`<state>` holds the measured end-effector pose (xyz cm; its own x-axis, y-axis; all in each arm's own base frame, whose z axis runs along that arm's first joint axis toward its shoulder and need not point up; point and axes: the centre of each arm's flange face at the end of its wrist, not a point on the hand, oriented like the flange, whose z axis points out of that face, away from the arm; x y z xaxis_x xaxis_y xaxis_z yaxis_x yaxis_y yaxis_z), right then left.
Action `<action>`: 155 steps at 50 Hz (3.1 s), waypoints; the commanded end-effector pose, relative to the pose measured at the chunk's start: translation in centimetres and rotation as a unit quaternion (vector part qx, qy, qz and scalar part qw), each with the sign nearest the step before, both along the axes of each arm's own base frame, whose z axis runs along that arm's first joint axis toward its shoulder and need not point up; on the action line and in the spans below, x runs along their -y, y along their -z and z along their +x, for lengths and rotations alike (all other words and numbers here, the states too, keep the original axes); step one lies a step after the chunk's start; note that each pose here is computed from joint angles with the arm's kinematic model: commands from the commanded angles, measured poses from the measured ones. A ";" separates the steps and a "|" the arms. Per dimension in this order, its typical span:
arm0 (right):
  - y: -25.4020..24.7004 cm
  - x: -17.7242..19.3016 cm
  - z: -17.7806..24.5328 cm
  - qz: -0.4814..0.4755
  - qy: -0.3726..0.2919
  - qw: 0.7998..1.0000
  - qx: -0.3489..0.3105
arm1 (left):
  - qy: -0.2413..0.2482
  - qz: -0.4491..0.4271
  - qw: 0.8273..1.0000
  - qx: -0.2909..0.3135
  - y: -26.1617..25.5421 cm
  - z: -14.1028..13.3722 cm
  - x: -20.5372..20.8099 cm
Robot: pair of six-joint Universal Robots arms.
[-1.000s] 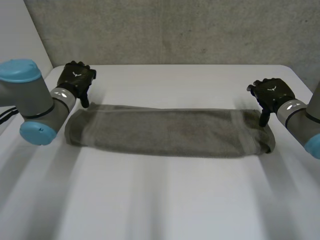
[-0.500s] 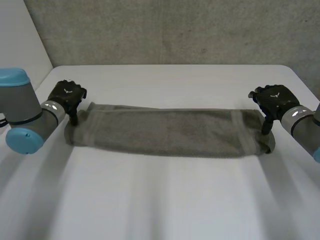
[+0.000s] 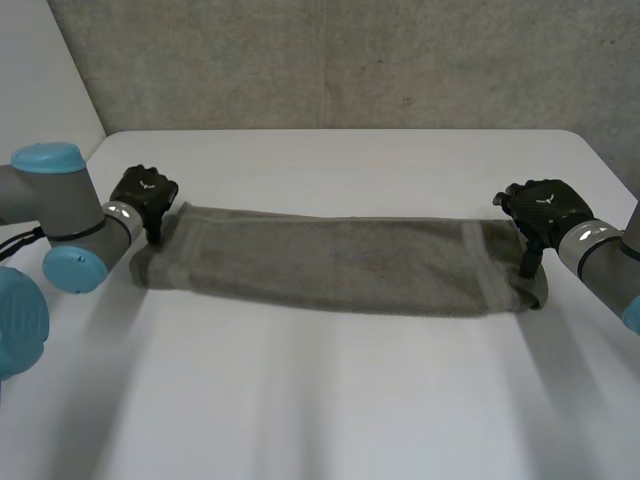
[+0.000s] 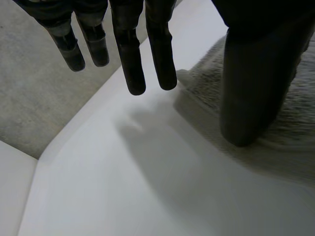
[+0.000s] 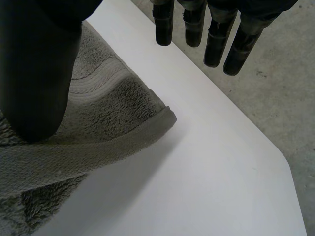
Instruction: Fold the towel.
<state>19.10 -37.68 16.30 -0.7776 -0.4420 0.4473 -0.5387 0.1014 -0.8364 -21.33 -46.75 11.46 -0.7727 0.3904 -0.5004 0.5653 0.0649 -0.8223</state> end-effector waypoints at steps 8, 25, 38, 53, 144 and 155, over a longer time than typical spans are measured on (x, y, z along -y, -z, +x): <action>-0.1 0.0 0.0 0.000 0.002 1.000 0.001 | -0.018 -0.030 0.999 0.001 -1.2 0.1 1.1; -5.4 -4.2 -1.1 0.063 -0.006 0.997 0.050 | -0.028 -0.006 0.997 -0.078 -8.7 1.0 -6.4; -1.6 -8.6 -0.7 0.125 -0.037 0.991 0.019 | 0.003 -0.005 0.993 -0.119 -9.5 0.9 -14.0; 3.7 -5.8 -1.0 0.067 -0.033 0.997 0.003 | 0.013 0.024 0.993 -0.116 -6.4 0.4 -16.3; -4.0 -13.6 9.8 -0.009 -0.121 0.991 0.053 | 0.159 0.054 0.955 -0.244 -9.0 -10.6 -22.1; 0.8 -13.2 4.9 0.077 -0.080 0.993 0.048 | 0.190 0.100 0.947 -0.238 -5.2 -14.1 -23.1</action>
<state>25.73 -24.12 17.26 -0.7086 -0.6249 0.3276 -0.4807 0.0876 -0.8725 -34.19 -23.59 18.50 -0.6942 0.7195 -0.0195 0.1261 0.0949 -0.9875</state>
